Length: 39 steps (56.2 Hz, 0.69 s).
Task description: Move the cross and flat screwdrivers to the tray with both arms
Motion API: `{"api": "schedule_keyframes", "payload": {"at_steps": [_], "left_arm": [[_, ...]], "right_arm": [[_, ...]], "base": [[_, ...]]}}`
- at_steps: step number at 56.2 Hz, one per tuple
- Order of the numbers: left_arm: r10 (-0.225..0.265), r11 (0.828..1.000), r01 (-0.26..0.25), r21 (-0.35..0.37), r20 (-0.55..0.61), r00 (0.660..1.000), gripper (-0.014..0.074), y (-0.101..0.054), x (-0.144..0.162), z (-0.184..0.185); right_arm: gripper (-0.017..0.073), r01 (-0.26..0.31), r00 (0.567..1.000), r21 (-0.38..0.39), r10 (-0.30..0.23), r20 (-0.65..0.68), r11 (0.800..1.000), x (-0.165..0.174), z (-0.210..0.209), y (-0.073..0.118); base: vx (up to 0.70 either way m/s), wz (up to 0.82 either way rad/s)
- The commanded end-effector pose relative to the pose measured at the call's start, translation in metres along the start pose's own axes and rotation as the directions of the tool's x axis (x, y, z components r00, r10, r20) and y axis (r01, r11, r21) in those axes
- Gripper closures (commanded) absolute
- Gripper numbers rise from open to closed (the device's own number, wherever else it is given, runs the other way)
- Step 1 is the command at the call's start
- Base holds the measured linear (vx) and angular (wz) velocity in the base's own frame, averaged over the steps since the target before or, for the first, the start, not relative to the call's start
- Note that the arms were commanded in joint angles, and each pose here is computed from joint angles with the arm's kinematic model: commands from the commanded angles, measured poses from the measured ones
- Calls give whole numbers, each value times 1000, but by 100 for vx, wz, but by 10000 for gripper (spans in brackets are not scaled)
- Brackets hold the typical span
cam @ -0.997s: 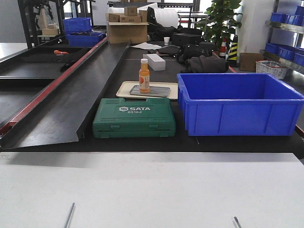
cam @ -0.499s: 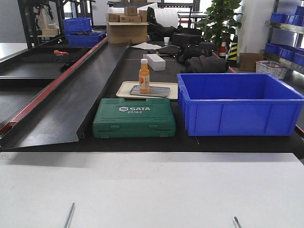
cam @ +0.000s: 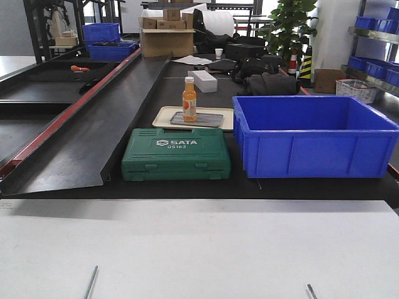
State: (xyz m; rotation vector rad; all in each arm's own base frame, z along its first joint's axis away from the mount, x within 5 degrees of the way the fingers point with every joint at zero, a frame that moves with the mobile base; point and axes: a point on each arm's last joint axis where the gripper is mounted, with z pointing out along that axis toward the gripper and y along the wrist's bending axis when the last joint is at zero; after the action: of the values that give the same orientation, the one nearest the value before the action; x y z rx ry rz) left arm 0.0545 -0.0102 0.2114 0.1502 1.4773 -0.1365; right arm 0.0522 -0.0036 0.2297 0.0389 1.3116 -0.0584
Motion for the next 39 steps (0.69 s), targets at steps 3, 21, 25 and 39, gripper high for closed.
{"api": "schedule_keyframes", "payload": {"at_steps": [3, 21, 25, 39], "left_arm": [[-30, 1000, 28, 11, 227, 973, 591, 0, -57, -8], [-26, 1000, 26, 4, 199, 980, 591, 3, -177, 34], [-26, 1000, 26, 4, 159, 987, 591, 3, -187, 57], [-26, 1000, 26, 2, -21, 999, 589, 2, -167, 112]], "right_arm": [[567, 7, 981, 6, -8, 192, 1000, -74, -1, -1], [567, 41, 999, -8, -41, -24, 999, -171, 80, 0], [567, 40, 997, -10, -40, -69, 999, -170, 102, 0], [565, -11, 972, -14, 7, -236, 1000, -145, 130, 1]], "base": [[0, 0], [0, 0], [0, 0], [0, 0]]}}
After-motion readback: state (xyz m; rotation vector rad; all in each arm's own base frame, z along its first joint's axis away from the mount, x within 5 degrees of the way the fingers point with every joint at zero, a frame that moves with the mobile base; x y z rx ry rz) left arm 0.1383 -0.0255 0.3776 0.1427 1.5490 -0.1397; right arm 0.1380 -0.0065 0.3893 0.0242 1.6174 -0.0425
